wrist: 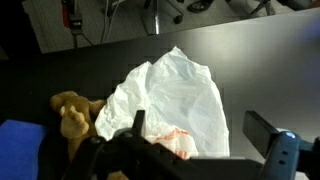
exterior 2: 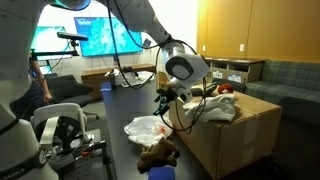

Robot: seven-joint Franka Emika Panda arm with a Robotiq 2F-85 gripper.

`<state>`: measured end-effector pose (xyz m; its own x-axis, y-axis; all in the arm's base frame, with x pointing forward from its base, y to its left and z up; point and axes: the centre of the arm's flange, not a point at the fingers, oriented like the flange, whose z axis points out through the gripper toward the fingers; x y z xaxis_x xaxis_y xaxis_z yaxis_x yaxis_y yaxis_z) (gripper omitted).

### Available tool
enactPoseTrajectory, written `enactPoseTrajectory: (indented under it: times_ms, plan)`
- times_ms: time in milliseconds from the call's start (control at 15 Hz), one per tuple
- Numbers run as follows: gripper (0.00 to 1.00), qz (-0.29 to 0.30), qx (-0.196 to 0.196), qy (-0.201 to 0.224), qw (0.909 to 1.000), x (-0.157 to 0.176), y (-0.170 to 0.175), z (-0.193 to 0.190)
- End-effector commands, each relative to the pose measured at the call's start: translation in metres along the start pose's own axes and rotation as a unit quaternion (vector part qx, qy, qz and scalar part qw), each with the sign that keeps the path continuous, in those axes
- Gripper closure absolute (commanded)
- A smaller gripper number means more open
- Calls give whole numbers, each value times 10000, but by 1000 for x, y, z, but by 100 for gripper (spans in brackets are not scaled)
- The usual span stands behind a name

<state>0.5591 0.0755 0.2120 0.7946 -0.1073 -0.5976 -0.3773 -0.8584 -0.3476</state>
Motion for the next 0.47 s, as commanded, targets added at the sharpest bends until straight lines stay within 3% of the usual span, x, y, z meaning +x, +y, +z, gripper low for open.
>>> enactPoseTrajectory:
  times_ms: [0, 200, 267, 400]
  plan:
    - [0, 64, 178, 345, 9992, -54, 36, 62]
    - [0, 180, 254, 536, 9981, -71, 61, 106]
    - [0, 218, 152, 318, 9991, -25, 44, 76]
    - [0, 275, 122, 343, 9990, -37, 60, 99]
